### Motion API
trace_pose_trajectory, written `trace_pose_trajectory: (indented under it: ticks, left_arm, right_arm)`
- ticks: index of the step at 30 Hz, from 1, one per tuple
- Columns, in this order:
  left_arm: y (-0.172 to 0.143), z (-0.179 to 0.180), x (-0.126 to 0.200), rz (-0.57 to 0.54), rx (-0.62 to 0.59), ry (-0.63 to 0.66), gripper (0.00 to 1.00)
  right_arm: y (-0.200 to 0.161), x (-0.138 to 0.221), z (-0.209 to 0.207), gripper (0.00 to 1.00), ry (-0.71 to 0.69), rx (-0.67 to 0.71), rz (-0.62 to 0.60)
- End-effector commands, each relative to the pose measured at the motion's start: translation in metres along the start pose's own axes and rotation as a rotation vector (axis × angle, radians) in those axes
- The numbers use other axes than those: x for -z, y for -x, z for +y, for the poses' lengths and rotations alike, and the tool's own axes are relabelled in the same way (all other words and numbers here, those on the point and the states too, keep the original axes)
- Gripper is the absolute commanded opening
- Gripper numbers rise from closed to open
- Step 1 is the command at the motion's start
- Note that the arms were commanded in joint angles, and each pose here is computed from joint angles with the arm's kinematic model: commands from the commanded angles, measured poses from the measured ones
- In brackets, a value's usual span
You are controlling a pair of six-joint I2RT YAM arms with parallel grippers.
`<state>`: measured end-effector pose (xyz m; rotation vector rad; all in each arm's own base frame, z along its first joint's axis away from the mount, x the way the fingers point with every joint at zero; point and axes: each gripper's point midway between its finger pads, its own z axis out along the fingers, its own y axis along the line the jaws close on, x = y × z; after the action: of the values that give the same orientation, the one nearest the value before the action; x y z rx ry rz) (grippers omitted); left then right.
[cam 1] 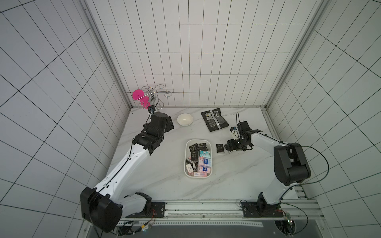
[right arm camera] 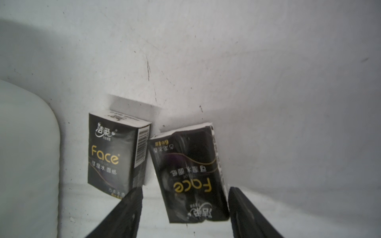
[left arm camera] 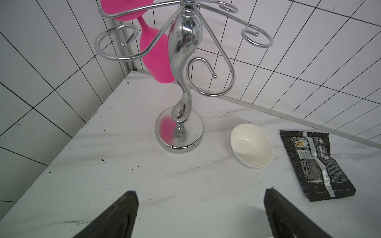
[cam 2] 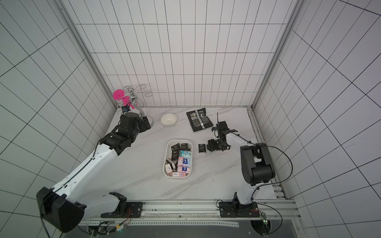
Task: Take the pocket tissues out of the storage box
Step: Place the pocket tissues at the center of the board.
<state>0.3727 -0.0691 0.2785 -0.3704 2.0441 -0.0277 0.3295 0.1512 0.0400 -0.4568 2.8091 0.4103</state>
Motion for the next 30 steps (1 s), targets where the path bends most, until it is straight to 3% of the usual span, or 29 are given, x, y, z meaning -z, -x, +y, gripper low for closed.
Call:
trace_pose_trajectory:
  ticks: [1, 15, 30]
  left_arm:
    - [0.000, -0.002, 0.003, 0.002, 0.005, -0.012, 0.99]
    - [-0.001, -0.001, 0.002, 0.002, 0.002, -0.009, 0.99]
    - [-0.002, -0.002, 0.001, 0.006, 0.005, -0.014, 0.99]
  right_arm:
    - [-0.016, -0.001, 0.001, 0.69, -0.042, 0.007, 0.035]
    - [-0.018, -0.010, -0.005, 0.54, -0.136, 0.007, 0.062]
    - [-0.019, -0.012, 0.008, 0.49, -0.122, 0.005, 0.060]
